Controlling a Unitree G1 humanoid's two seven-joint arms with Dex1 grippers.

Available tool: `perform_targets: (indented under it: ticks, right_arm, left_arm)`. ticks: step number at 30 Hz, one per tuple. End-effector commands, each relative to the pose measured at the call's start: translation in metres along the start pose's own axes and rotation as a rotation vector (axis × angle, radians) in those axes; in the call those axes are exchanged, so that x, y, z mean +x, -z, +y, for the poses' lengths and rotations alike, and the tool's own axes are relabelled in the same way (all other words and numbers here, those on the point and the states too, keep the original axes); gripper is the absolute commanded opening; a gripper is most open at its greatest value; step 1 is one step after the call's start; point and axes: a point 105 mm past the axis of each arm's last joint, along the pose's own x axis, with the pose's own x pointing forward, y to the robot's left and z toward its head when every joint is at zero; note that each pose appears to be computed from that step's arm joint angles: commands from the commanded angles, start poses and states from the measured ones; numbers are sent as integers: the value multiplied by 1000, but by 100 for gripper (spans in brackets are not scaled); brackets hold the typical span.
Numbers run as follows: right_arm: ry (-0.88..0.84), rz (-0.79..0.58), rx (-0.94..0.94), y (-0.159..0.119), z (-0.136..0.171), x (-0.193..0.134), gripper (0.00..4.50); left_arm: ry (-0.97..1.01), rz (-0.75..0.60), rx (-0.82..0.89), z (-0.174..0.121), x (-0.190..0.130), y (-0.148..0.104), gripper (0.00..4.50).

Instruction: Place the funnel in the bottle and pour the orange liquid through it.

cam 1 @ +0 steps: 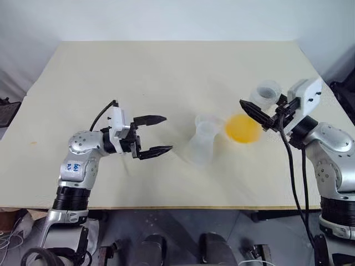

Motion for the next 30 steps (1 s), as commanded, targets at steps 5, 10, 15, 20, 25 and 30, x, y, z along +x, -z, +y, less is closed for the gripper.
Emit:
perform_targets:
  ticks: [5,10,15,20,25,30]
  right_arm:
    - [1,49,-296,-33,10,8,253]
    - [-27,95,-496,-36,20,15,253]
    - [-82,174,-704,-29,29,21,253]
    - [-65,169,-805,-33,30,27,253]
    - [-18,167,-873,-36,23,29,253]
    - [-15,147,-928,-44,25,32,253]
  left_arm:
    - [24,-11,33,6,7,-3,450]
    - [47,7,39,3,8,1,450]
    - [50,-10,46,6,14,0,450]
    - [70,-17,54,8,19,0,450]
    - [85,-20,57,9,21,-1,450]
    - [102,-26,59,11,25,-1,450]
